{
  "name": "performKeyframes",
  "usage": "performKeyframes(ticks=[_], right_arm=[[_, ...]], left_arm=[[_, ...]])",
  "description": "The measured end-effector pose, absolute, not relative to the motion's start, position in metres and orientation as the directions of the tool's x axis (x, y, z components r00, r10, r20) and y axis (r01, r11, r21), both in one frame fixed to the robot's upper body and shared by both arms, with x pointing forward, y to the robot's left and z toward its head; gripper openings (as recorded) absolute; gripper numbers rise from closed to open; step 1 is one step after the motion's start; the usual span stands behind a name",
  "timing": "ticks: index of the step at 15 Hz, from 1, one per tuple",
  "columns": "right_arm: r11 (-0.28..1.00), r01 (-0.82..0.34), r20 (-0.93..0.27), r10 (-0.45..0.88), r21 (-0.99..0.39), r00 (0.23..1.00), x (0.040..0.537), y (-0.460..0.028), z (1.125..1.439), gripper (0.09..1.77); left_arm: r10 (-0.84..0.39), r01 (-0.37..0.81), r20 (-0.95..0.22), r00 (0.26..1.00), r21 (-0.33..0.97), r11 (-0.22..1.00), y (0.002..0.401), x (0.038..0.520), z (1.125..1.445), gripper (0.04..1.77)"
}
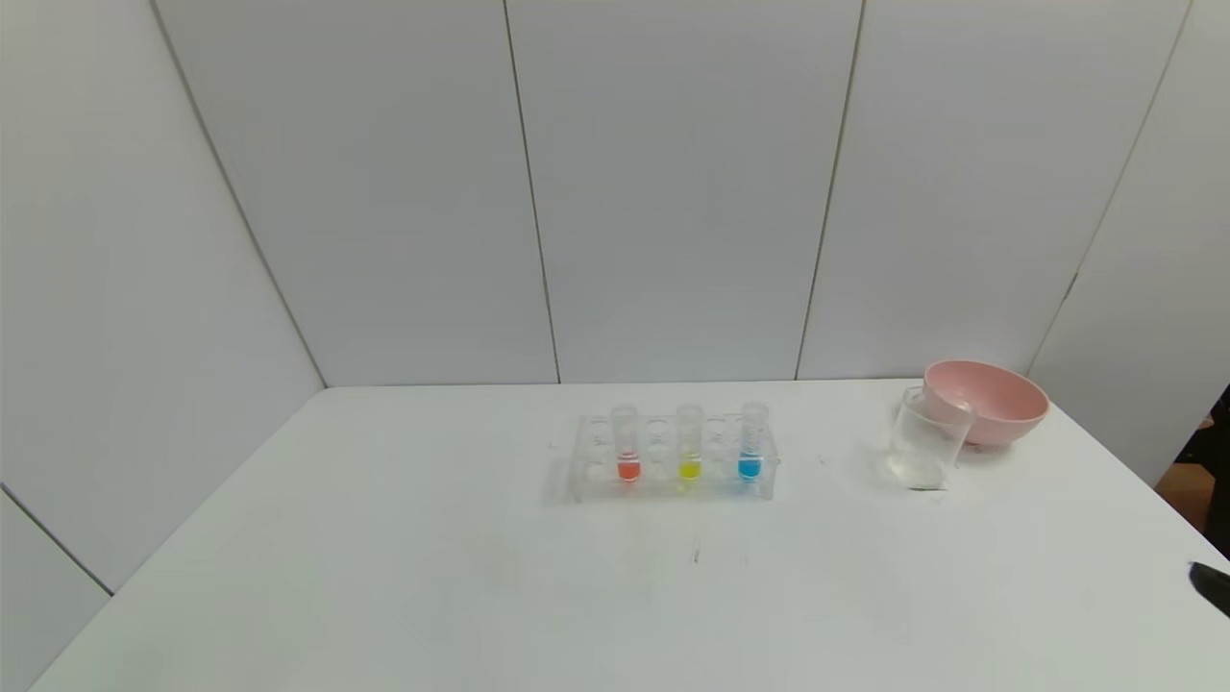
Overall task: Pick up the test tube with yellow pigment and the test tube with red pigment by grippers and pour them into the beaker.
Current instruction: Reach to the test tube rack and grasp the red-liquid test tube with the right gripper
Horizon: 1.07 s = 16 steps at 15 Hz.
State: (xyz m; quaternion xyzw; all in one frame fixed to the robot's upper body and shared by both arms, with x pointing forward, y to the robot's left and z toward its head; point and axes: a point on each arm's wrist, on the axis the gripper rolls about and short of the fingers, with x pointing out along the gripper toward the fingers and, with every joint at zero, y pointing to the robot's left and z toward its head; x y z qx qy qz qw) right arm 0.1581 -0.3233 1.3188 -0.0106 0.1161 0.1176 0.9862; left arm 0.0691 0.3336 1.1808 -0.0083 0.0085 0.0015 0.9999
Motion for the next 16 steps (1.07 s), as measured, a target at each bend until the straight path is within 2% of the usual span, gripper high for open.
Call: performKeyframes(ticks=[4, 8, 11, 14, 16], right_arm=[[0.949, -0.316, -0.33, 0.302, 0.014, 0.894, 0.183, -0.31, 1.317, 1.71], [0.957, -0.29, -0.391, 0.272, 0.014, 0.879, 0.203, -0.287, 1.318, 1.71], [0.947, -0.315, -0.406, 0.311, 0.058, 0.859, 0.209, -0.258, 1.324, 1.71], [0.958, -0.287, -0.428, 0.259, -0.001, 0.866, 0.218, -0.225, 1.323, 1.71], [0.951, -0.309, -0.448, 0.265, -0.026, 0.854, 0.22, -0.201, 1.318, 1.71]], left_arm=[[0.003, -0.003, -0.017, 1.0, -0.016, 1.0, 0.334, 0.069, 1.181, 1.72], [0.003, -0.003, -0.017, 1.0, -0.016, 1.0, 0.334, 0.069, 1.181, 1.72], [0.003, -0.003, -0.017, 1.0, -0.017, 1.0, 0.334, 0.069, 1.181, 1.72], [0.002, -0.003, -0.017, 1.0, -0.017, 1.0, 0.334, 0.069, 1.181, 1.72], [0.003, -0.003, -0.017, 1.0, -0.017, 1.0, 0.334, 0.069, 1.181, 1.72]])
